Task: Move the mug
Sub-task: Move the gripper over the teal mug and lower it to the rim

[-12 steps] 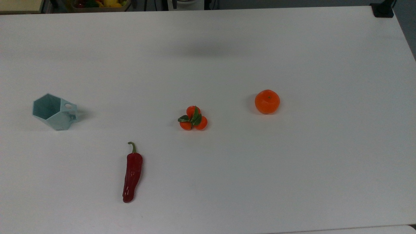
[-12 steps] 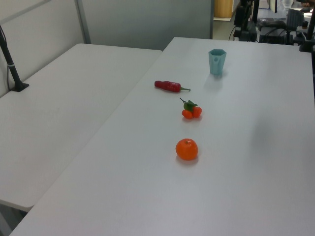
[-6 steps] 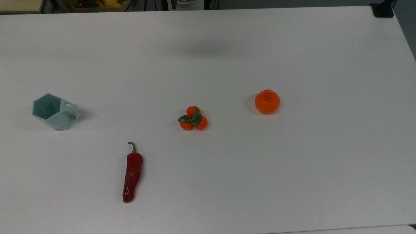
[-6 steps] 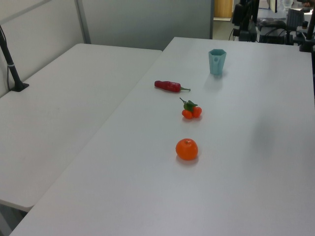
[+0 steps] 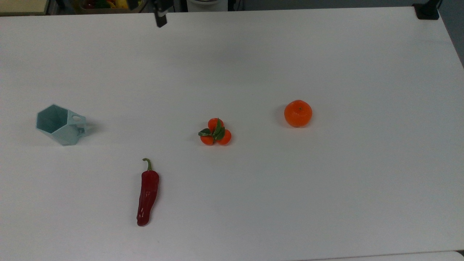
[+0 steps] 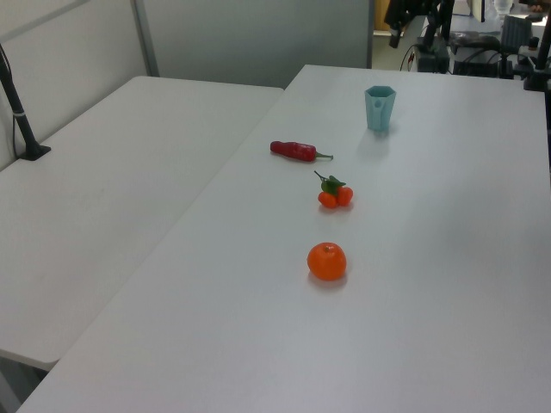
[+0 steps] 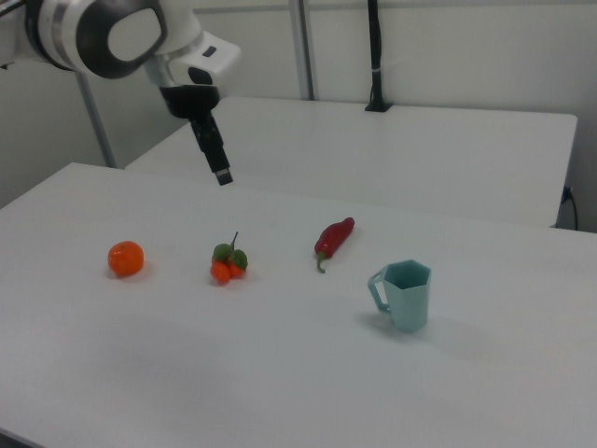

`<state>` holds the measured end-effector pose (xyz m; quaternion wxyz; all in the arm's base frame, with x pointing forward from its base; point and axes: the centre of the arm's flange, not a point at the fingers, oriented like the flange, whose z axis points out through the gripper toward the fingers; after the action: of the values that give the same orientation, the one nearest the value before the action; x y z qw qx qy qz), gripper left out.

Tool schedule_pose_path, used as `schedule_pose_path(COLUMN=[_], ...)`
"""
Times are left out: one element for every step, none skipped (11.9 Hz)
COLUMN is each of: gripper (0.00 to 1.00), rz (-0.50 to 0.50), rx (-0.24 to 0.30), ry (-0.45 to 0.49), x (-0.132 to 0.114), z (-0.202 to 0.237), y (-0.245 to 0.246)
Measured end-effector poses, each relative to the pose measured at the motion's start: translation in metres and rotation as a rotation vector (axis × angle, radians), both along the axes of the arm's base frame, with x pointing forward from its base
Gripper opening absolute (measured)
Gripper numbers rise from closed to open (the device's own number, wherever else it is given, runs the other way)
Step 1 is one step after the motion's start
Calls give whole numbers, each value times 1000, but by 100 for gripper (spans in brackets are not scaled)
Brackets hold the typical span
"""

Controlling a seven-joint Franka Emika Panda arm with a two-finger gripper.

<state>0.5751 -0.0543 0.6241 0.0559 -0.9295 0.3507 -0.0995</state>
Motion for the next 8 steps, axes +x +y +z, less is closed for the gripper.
schedule_pose_path(gripper=[99,100,100,100,100,100,100,100], rz=[-119,-207,-284,-337,-381,-399,-422,-434], rx=[15,11,-11,-38,-57,-59,-64,-68], ry=[-49,-78,-95,-111,-127,-133,-143,-143], x=[9,16,23,31,43,48,55,59], z=[-2,-7,-14,-24,-42,-50,-64,-74], y=[-16,-30,-42,-51,-61,-66,-80,-89])
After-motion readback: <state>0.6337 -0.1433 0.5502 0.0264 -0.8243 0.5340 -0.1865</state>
